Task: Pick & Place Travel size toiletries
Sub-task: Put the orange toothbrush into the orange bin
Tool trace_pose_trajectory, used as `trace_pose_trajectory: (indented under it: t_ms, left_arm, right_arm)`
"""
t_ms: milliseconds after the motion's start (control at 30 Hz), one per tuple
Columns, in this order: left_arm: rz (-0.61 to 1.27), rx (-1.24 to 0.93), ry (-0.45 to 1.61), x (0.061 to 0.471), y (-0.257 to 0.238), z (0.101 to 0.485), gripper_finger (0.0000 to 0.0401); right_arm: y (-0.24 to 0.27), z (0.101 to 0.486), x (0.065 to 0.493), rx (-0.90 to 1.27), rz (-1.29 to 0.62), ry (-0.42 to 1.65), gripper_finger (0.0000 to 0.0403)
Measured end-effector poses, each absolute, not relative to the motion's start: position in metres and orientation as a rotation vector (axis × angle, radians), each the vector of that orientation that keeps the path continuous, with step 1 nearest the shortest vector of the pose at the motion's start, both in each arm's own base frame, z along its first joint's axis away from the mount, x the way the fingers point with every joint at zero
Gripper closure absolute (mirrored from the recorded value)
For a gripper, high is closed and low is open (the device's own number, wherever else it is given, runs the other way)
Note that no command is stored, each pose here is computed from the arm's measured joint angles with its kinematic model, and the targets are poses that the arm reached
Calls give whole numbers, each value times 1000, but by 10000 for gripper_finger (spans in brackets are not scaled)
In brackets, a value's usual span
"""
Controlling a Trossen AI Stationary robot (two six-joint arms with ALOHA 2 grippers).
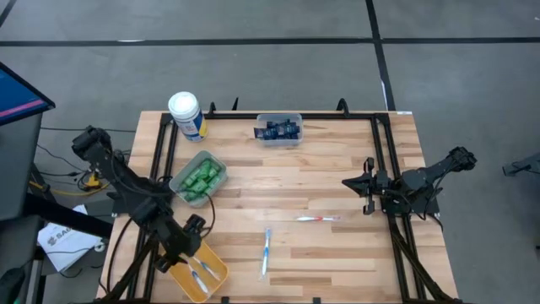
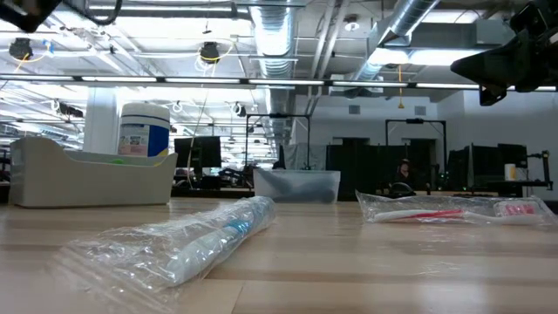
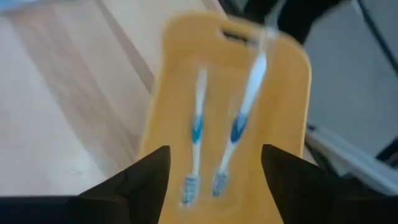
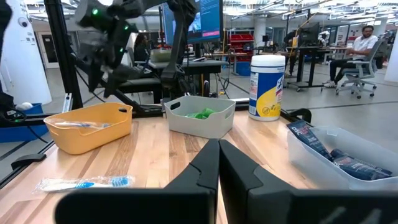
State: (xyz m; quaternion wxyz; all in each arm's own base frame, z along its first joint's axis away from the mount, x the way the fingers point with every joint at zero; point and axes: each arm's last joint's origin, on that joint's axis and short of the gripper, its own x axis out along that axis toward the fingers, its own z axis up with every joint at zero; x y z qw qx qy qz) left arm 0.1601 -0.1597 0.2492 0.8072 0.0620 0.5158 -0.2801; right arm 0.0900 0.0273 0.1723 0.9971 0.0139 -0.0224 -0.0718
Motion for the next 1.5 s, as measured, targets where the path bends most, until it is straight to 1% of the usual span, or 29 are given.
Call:
trace_pose_trajectory:
  t_ms: [100, 267, 467, 533, 633, 733, 933, 1067, 1133, 1200, 1367, 1500]
  left_arm:
    - [-560, 56, 1037, 157, -147, 265, 158]
    - [-454, -55, 901, 150, -123, 288, 168]
    - [-282, -145, 678, 149, -102, 311, 162]
    - [-222, -160, 608, 150, -97, 317, 156]
    - [-143, -178, 526, 152, -90, 324, 148]
    - [-105, -197, 487, 155, -86, 327, 142]
    - [-65, -265, 450, 159, -80, 330, 139]
    - [-48, -286, 428, 161, -77, 332, 139]
    - [-43, -292, 418, 161, -75, 334, 137]
    - [-37, -298, 409, 161, -74, 335, 136]
    - [-22, -309, 390, 160, -69, 337, 135]
    - [-7, -312, 388, 161, -67, 337, 134]
  right_arm:
    - [27, 172, 90, 27, -143, -45, 403]
    - [27, 172, 90, -45, -145, -41, 403]
    - [27, 174, 90, -21, -145, -60, 403]
    - [27, 178, 90, 84, -142, -107, 403]
    - [26, 187, 88, 347, -121, -201, 403]
    - [25, 195, 86, 556, -91, -288, 403]
    - [22, 204, 84, 732, -75, -400, 403]
    - [18, 205, 84, 746, -128, -428, 399]
    - [17, 205, 84, 740, -146, -432, 387]
    - [15, 205, 84, 732, -166, -436, 363]
    - [13, 203, 87, 667, -212, -415, 279]
    - [13, 209, 91, 616, -246, -366, 208]
